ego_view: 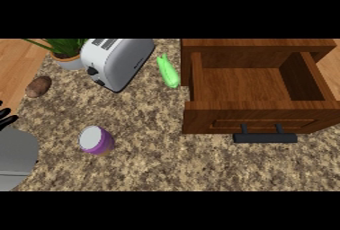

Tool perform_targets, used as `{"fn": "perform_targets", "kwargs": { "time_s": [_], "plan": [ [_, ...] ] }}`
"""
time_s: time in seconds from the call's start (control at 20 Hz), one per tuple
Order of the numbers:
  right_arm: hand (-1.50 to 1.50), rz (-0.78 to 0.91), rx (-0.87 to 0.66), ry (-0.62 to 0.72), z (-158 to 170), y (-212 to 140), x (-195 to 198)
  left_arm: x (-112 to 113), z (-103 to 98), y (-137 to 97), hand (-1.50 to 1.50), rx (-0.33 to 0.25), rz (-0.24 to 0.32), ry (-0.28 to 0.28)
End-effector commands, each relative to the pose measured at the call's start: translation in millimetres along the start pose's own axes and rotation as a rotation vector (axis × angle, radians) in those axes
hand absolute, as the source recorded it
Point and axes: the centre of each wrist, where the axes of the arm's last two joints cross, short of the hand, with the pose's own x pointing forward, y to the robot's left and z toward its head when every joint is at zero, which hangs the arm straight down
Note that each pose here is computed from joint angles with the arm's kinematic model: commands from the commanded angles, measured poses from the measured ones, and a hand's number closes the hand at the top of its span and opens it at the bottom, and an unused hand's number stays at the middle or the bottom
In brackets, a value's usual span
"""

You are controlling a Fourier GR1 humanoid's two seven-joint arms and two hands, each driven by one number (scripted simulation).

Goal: Pick up the can, place it into the drawer and close the drawer

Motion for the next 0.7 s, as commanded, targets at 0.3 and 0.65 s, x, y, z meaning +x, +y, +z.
{"fn": "perform_targets", "kwargs": {
  "time_s": [0.3, 0.65],
  "plan": [
    [-1.5, -0.007, 0.03, -0.005, 22.3, -28.1, 0.2, -6.8, 3.7, 26.9, -1.5, 0.063, 0.181, 0.064],
    [-1.5, 0.008, 0.01, -0.01, 21.2, -58.6, 15.7, -1.6, -3.1, 12.1, -1.5, 0.034, 0.276, 0.089]
  ]
}}
